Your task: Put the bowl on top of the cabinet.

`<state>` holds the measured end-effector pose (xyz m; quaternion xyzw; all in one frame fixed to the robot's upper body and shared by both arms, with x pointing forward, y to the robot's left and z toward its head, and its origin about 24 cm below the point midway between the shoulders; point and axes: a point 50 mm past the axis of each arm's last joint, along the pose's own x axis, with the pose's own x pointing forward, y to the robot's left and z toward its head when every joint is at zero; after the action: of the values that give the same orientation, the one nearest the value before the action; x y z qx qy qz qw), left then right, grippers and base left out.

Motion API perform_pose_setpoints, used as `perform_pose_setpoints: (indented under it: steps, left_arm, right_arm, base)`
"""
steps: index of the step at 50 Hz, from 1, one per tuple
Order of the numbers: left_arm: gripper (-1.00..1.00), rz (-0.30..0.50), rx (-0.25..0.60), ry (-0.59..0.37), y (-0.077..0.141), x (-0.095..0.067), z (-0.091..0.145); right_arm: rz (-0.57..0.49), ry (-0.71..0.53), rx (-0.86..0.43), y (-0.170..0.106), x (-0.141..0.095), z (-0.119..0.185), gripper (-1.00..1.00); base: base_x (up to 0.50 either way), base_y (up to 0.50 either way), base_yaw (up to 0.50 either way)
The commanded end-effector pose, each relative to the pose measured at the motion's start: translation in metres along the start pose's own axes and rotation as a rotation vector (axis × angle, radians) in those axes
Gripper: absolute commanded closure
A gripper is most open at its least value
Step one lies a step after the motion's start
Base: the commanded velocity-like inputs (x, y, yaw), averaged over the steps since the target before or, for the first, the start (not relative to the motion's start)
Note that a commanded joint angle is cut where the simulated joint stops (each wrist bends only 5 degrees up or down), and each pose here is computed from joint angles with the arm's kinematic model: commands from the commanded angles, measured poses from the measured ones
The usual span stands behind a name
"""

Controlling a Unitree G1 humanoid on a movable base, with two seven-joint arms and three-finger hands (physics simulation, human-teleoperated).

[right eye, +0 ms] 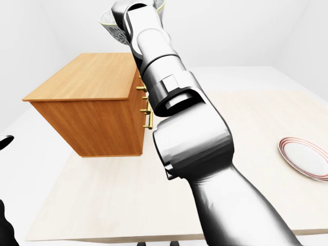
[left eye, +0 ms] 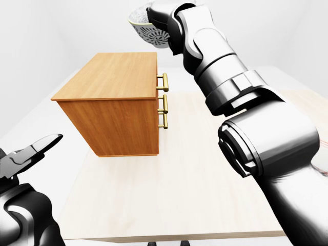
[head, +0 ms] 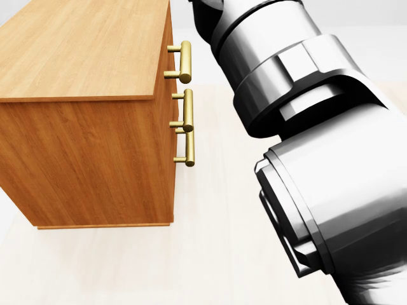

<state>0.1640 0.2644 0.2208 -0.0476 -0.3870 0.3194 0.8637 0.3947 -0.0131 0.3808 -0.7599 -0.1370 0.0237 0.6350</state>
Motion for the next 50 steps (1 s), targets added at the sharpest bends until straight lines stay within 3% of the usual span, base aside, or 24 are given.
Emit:
perform_pose_setpoints:
  steps: [1, 24, 50]
  left_arm:
    - [-1.00, -0.001, 0.001, 0.006, 0.000, 0.000, -0.001]
    - [-1.00, 0.007, -0.004, 0.005, 0.001, 0.000, -0.001]
    - [-1.00, 0.007, -0.002, 0.017, 0.002, 0.000, -0.003]
  right_arm:
    - [-0.070, -0.084, 0.051, 0.006, 0.000, 0.029, 1.00]
    - [-0.103, -0.130, 0.113, 0.013, -0.001, 0.043, 1.00]
    - [-0.056, -0.198, 0.162, 0.024, -0.003, 0.067, 1.00]
  base:
    - [0.00, 0.00, 0.00]
    - [0.00, 0.00, 0.00]
    - [0.00, 0.00, 0.00]
